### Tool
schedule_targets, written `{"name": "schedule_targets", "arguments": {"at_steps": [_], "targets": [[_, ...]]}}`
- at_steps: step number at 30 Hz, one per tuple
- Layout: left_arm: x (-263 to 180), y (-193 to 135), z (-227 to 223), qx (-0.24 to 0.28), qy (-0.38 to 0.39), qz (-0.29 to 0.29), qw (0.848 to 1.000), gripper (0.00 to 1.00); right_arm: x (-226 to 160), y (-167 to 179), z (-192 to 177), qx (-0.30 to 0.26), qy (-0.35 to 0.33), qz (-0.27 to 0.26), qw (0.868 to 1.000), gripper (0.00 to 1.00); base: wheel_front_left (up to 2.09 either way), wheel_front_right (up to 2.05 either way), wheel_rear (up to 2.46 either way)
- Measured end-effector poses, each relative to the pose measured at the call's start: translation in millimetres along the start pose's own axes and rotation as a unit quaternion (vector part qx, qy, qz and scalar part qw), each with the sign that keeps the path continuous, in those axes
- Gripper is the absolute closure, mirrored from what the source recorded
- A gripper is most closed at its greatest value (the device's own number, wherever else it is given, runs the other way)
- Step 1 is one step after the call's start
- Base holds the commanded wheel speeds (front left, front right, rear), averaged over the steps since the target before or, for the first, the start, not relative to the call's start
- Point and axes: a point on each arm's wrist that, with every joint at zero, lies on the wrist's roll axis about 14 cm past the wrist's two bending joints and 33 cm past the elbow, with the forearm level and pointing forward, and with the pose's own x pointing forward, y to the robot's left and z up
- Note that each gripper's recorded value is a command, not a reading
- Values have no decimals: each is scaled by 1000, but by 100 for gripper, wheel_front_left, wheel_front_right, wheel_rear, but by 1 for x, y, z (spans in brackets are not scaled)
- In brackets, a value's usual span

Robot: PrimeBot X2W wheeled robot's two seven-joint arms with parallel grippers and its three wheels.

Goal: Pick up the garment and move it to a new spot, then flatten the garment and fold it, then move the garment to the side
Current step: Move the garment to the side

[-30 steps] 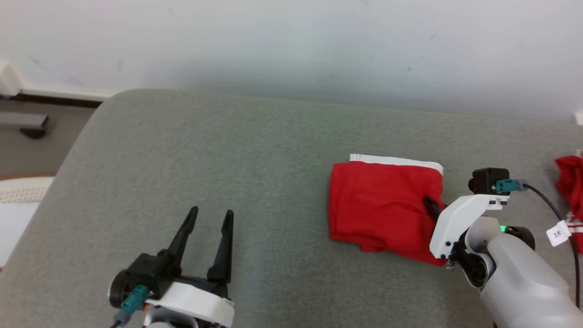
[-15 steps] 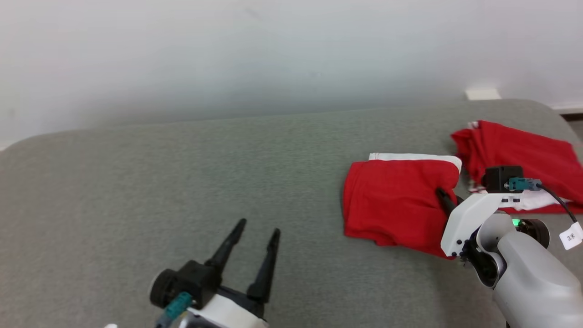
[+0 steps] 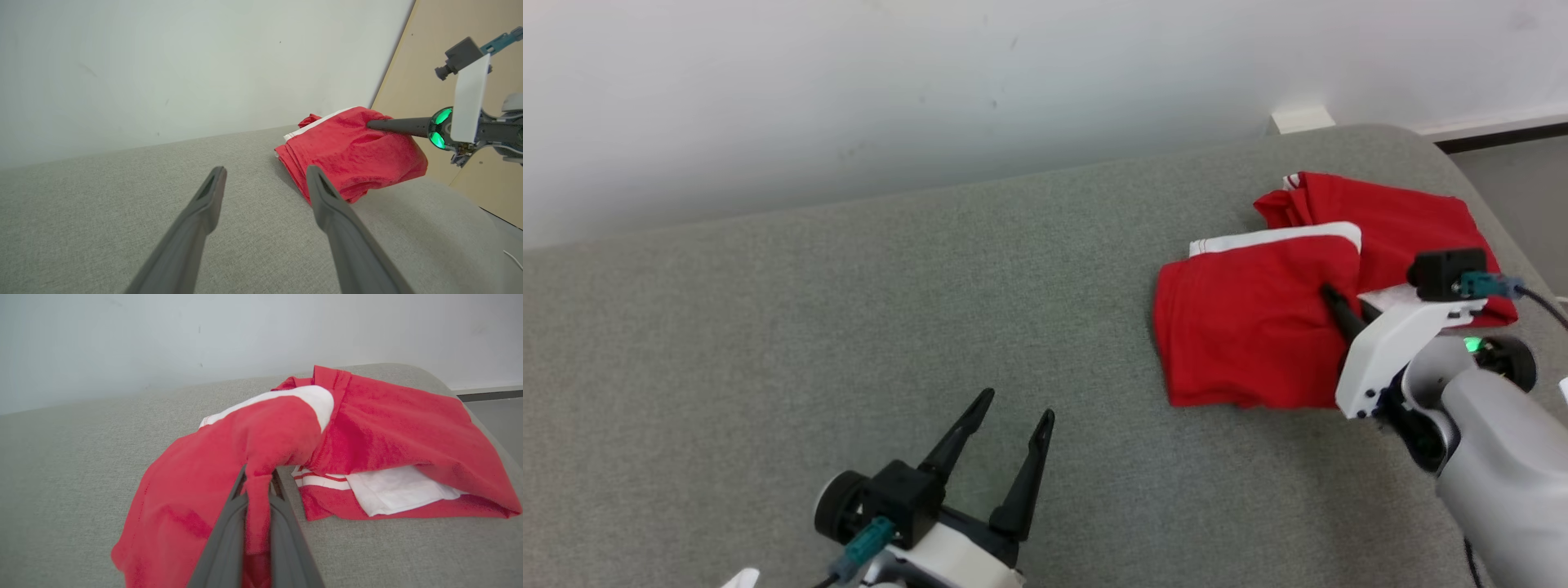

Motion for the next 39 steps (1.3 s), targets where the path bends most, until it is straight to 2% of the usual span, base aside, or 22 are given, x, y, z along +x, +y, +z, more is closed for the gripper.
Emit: {"name": "schedule_targets", "arguments": {"at_steps": [10, 14, 21, 23, 24, 25, 28, 33, 39], "targets": [[8, 41, -40, -16, 39, 36, 998, 0, 46, -30, 40, -120, 21, -9, 993, 100, 0, 0, 0], [8, 55, -56, -21, 55, 49, 997, 0, 58, -60, 45, -161, 47, -32, 985, 100, 0, 0, 0], [1, 80, -77, -22, 79, 76, 994, 0, 66, -118, 35, -244, 115, -94, 958, 100, 0, 0, 0], [2, 83, -79, -21, 80, 77, 994, 0, 68, -125, 27, -250, 125, -104, 955, 56, 0, 0, 0], [3, 84, -79, -20, 79, 77, 994, 0, 70, -127, 23, -251, 129, -106, 953, 11, 0, 0, 0], [4, 86, -78, -19, 78, 79, 994, 0, 71, -129, 19, -245, 130, -111, 954, 0, 0, 0, 0], [4, 90, -77, -17, 76, 82, 994, 0, 75, -131, 14, -238, 125, -121, 956, 0, 0, 0, 0], [2, 95, -68, -9, 68, 90, 994, 0, 71, -133, 27, -244, 91, -135, 956, 0, 0, 0, 0], [-12, 104, -41, 7, 46, 118, 992, 0, 53, -117, 70, -255, 8, -128, 958, 0, 0, 0, 0]]}}
